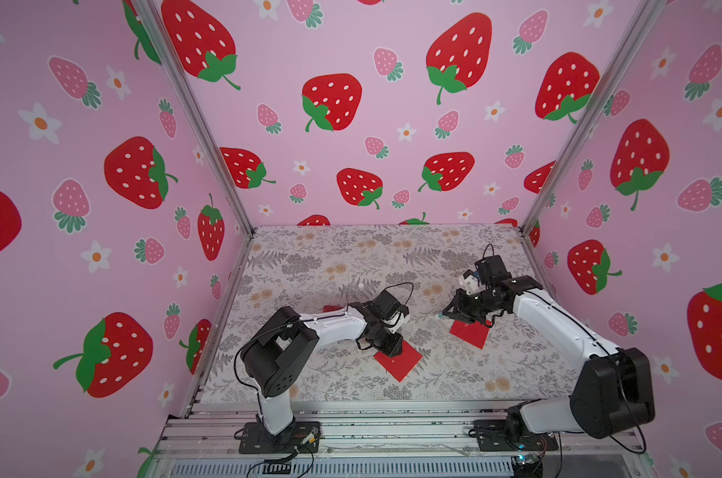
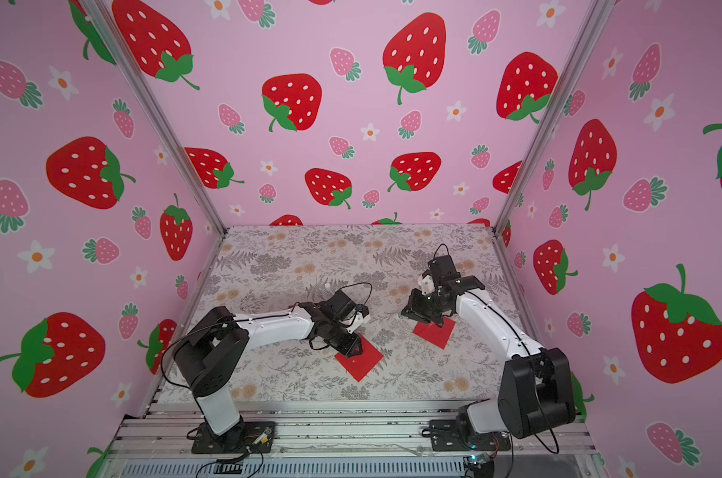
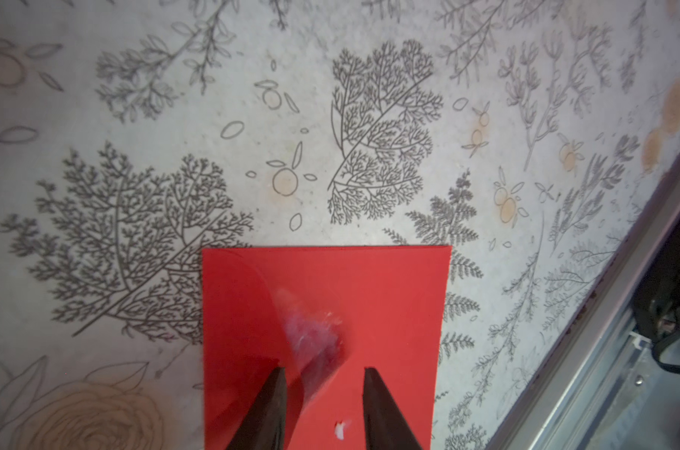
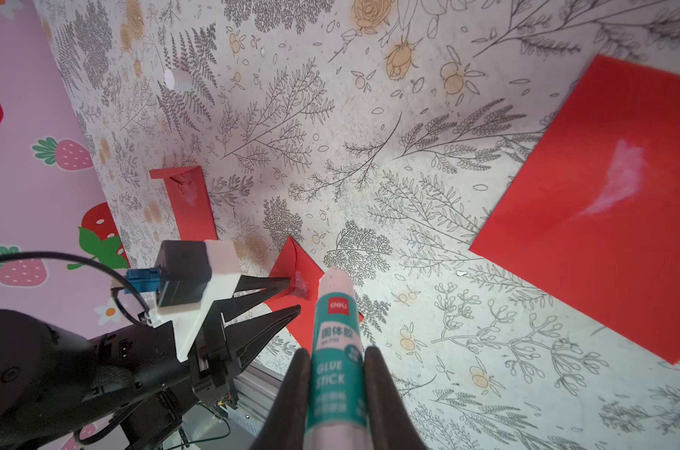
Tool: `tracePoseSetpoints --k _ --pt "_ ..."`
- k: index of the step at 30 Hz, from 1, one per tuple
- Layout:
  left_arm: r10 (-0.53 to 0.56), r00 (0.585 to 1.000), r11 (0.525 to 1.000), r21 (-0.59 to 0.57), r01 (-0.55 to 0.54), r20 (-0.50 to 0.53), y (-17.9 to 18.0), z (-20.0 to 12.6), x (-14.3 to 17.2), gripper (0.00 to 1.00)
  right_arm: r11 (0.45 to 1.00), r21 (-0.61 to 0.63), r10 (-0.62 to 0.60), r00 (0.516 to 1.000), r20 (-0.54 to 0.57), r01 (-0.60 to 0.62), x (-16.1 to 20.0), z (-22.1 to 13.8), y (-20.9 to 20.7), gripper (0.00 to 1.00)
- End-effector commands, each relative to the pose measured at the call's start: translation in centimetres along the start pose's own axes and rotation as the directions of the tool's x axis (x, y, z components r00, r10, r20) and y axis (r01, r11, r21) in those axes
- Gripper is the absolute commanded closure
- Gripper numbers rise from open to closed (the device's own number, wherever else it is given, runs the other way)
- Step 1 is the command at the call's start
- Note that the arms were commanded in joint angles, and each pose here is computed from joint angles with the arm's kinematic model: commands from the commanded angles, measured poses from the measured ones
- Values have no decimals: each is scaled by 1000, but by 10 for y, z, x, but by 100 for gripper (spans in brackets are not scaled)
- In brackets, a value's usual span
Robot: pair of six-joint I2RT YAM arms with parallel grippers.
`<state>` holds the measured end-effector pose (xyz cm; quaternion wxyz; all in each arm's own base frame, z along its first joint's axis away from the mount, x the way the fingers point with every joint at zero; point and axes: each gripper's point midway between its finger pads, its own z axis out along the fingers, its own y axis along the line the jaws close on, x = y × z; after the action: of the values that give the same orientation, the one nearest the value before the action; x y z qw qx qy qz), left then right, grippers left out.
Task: Seal the envelope with a glue stick
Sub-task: Seal the envelope at the center of the board.
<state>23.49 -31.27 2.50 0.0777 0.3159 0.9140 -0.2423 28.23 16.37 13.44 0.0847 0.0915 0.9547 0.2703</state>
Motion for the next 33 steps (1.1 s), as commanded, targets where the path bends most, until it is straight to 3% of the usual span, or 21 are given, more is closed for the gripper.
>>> tracePoseSetpoints --k 1,6,18,24,30,33 --pt "-68 996 997 19 69 -53 9 7 14 75 1000 -8 -2 1000 -7 2 0 -1 6 100" --pt "-61 996 998 -7 60 -69 15 5 17 85 1000 0 -11 1000 0 11 -2 -3 6 100" --pt "2 980 969 -240 -51 -201 36 0 38 88 1000 -4 -29 1000 -4 29 -2 -1 7 100" --pt "52 966 912 -382 -149 -254 40 1 45 87 999 -15 -42 999 -8 42 -1 2 7 100" --pt "37 967 923 -362 -130 -252 36 23 60 91 998 -21 -55 998 -5 55 2 -1 6 100" --pt "67 976 940 -314 -132 -209 24 23 51 91 997 -23 -67 998 14 67 2 -7 7 100"
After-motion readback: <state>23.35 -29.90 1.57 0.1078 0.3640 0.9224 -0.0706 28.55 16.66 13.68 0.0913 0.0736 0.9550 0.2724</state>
